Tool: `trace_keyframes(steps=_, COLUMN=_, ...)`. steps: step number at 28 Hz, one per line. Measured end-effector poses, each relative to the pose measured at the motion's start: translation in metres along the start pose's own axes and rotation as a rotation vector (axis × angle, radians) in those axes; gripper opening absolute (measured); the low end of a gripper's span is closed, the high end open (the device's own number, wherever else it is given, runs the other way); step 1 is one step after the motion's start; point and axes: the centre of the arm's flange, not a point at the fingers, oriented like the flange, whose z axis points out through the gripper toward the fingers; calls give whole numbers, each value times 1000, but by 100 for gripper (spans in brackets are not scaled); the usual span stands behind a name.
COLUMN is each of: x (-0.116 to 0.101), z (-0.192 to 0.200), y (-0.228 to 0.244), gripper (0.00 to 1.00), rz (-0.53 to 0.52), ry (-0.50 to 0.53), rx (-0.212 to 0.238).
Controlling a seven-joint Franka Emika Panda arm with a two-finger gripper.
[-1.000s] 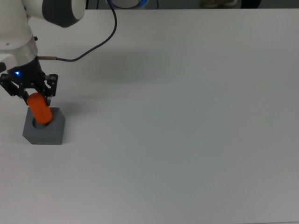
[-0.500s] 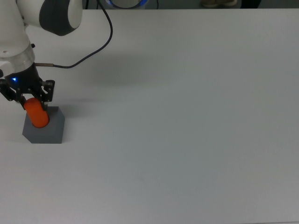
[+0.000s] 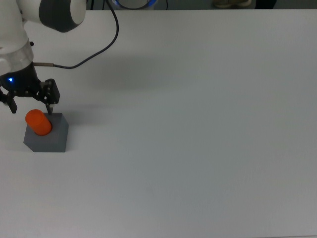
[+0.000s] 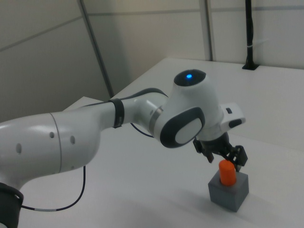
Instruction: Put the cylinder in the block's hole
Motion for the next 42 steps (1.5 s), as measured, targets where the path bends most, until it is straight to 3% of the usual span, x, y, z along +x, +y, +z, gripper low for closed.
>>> trace_keyframes(steps=1, x=-1, z=-6, y=-1, gripper=99, rz=-2, ry=-8, rx=4)
trace_keyframes(steps=11, x=-23, z=-80, y=-15, gripper=100, rz=-40, ry=-211, rx=32)
trace_keyframes(steps=16, x=-29, z=-103, y=-18, gripper=100, rz=-44, ry=-223, rx=31)
trace_keyframes(steps=42, x=-29, z=-103, y=-20, gripper=100, rz=-49, ry=-225, rx=30)
